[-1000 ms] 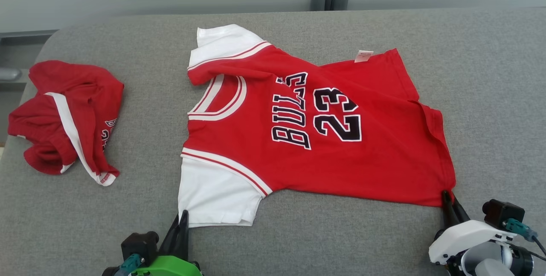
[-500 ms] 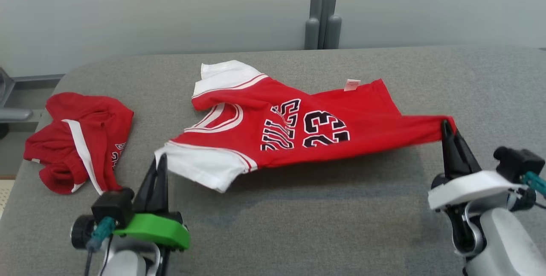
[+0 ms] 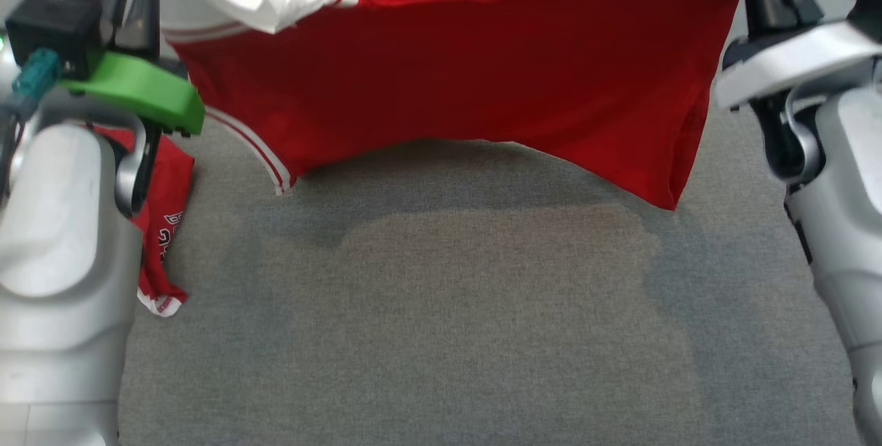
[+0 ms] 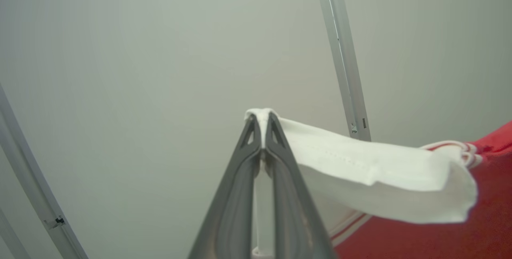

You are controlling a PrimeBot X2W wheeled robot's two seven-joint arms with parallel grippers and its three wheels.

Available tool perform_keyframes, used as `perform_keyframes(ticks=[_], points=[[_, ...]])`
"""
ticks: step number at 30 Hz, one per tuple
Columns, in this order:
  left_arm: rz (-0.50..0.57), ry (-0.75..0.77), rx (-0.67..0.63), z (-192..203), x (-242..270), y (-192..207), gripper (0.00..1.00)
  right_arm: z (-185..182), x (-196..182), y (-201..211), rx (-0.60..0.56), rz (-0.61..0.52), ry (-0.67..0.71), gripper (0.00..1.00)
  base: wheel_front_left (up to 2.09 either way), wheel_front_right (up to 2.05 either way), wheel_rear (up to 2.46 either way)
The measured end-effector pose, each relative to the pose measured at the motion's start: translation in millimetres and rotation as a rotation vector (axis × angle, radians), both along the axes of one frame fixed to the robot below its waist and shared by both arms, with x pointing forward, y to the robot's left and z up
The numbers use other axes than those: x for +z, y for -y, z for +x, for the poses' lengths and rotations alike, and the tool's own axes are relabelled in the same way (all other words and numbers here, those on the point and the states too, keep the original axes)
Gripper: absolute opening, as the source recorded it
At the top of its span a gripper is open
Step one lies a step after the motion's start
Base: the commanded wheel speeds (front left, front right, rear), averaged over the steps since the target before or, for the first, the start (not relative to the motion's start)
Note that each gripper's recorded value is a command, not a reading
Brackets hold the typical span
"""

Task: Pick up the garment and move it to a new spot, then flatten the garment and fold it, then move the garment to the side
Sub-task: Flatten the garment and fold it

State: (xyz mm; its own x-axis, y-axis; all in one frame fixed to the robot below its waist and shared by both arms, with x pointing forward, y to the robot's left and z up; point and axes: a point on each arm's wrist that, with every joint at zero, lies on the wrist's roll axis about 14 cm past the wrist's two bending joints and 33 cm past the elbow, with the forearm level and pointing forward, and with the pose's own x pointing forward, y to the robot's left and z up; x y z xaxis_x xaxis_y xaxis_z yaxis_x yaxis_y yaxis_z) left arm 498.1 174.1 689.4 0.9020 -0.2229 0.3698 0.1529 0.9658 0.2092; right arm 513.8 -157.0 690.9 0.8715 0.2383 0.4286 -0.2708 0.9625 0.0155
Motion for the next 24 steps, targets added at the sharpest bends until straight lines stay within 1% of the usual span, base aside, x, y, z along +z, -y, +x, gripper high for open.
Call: perform_keyframes(ticks=[4, 6, 8, 10, 12, 14, 18, 21, 24], points=[[0.065, 0.012, -0.016, 34, 17, 12, 0.00, 35, 15, -1, -0.012, -0.022, 0.010, 0.00, 0.00, 0.00, 0.00], [0.084, 0.014, -0.021, 51, 21, 16, 0.00, 53, 15, 1, -0.025, -0.042, 0.001, 0.00, 0.00, 0.00, 0.00], [0.129, 0.022, -0.023, 67, 22, 21, 0.00, 70, 11, 0, -0.036, -0.095, -0.011, 0.00, 0.00, 0.00, 0.00], [0.197, 0.053, -0.005, 83, 30, 20, 0.00, 88, 15, -1, -0.049, -0.126, -0.007, 0.00, 0.00, 0.00, 0.00], [0.252, 0.108, 0.027, 98, 47, 15, 0.00, 105, 33, 2, -0.070, -0.113, 0.030, 0.00, 0.00, 0.00, 0.00], [0.289, 0.136, 0.056, 113, 55, 13, 0.00, 120, 47, 2, -0.086, -0.131, 0.068, 0.00, 0.00, 0.00, 0.00], [0.341, 0.196, 0.074, 135, 70, 19, 0.00, 144, 46, 14, -0.133, -0.099, 0.063, 0.00, 0.00, 0.00, 0.00], [0.372, 0.285, 0.088, 140, 101, 25, 0.00, 151, 64, 15, -0.151, -0.083, 0.120, 0.00, 0.00, 0.00, 0.00], [0.370, 0.347, 0.095, 140, 125, 29, 0.00, 152, 71, 16, -0.162, -0.062, 0.154, 0.00, 0.00, 0.00, 0.00]])
